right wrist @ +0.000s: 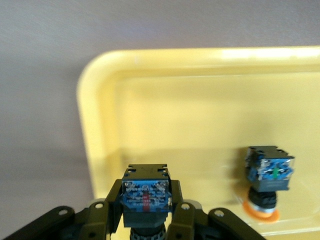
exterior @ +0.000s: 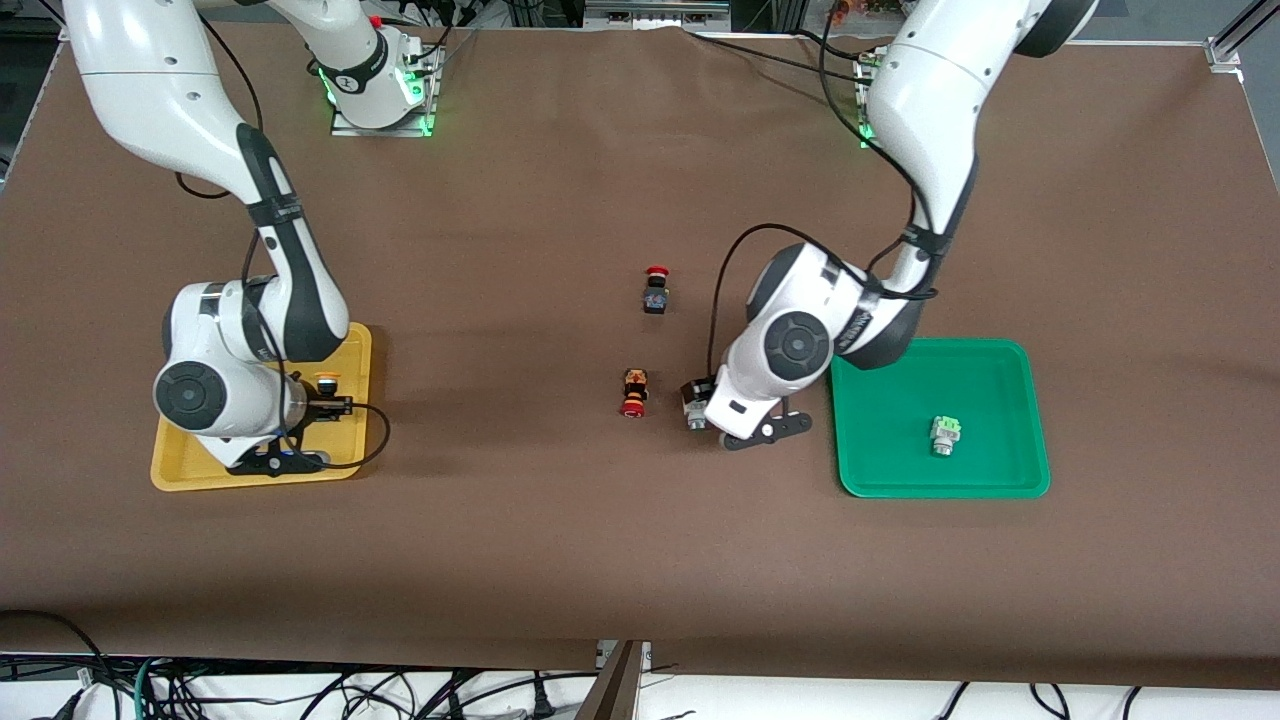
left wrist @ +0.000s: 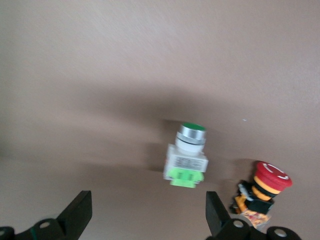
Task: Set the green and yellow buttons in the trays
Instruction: 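Release the green button in the green tray while the right gripper lifts, then place the orange button in the yellow tray while the left gripper grasps green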
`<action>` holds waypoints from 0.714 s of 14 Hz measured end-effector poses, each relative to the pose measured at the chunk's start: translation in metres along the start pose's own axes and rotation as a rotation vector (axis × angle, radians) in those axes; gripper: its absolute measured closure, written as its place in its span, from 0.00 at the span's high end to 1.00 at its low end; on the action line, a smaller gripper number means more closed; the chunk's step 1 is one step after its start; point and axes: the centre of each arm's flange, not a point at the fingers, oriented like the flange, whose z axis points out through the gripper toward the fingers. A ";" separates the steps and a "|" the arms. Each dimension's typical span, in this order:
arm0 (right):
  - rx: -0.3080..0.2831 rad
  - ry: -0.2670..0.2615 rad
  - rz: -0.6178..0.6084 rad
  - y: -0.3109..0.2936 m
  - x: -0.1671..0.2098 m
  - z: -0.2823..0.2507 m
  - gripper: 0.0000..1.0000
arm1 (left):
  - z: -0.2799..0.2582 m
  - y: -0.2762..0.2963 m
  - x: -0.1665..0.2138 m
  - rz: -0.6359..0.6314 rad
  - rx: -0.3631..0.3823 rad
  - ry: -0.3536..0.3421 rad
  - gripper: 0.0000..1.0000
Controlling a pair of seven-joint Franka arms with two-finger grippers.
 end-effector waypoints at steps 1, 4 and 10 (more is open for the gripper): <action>0.003 0.005 -0.010 0.007 -0.001 0.007 0.41 | 0.013 0.010 -0.008 -0.020 -0.010 0.012 1.00; 0.007 0.014 -0.004 0.018 -0.004 0.020 0.45 | 0.051 0.026 -0.022 -0.042 -0.028 0.035 1.00; 0.009 0.065 -0.003 0.024 0.001 -0.068 1.00 | 0.061 0.023 -0.014 -0.024 -0.022 0.048 0.71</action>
